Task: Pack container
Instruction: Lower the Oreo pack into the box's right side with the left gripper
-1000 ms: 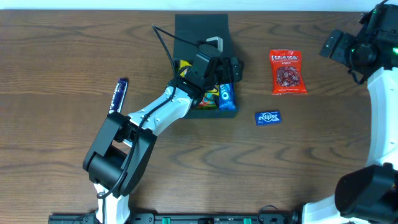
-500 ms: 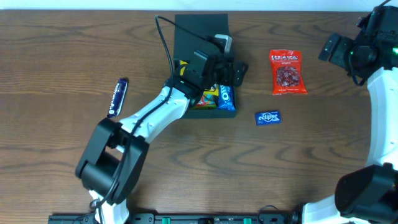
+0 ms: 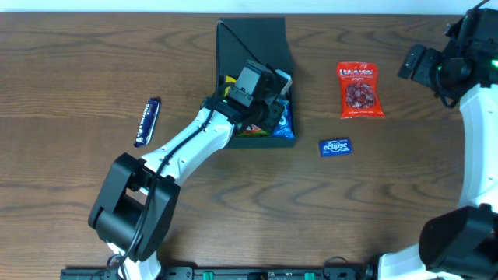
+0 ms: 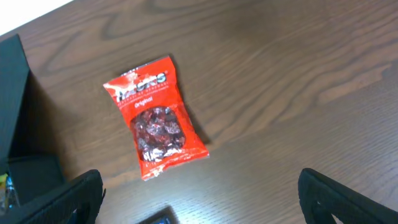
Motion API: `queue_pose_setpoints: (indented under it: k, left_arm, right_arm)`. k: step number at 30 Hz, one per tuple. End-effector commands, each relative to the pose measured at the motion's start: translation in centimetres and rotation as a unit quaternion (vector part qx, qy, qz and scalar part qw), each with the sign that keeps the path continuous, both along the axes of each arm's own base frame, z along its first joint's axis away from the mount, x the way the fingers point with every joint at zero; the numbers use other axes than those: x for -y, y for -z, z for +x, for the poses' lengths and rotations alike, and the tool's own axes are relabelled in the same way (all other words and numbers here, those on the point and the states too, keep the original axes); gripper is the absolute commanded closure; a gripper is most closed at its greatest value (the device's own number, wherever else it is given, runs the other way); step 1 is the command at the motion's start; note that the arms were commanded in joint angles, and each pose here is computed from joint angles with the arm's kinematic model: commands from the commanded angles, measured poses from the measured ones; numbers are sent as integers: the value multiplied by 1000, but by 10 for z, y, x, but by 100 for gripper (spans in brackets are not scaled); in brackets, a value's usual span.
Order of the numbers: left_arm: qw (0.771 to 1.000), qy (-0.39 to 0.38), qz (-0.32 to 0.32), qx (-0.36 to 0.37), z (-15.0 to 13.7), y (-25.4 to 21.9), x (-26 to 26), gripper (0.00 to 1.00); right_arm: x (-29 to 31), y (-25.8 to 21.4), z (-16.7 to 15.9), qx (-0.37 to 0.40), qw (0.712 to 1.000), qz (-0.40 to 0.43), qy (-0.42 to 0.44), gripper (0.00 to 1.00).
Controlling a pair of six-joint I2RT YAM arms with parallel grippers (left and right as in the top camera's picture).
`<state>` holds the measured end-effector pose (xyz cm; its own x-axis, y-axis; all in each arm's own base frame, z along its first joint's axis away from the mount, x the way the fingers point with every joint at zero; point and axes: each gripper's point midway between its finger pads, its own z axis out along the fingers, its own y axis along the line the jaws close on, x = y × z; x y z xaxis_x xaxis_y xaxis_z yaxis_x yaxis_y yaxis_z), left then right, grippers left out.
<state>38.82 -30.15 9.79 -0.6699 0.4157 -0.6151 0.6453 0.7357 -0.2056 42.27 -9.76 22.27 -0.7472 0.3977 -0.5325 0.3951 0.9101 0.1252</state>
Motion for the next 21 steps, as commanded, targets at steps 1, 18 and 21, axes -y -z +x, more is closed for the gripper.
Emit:
queue_pose_setpoints:
  k: [1,18,21]
  left_arm:
    - [999,36,25,25,2,1,-5,94]
    - [993,113,-27,26,-19,-22,14,94]
    - [993,118,-14,-2,-28,-8,12,94]
  right_arm:
    - [-7,1,1,0,999,10,-31,1]
    - [-9,12,-5,-18,999,13,-34,1]
    - [-9,12,-5,-18,999,13,-34,1]
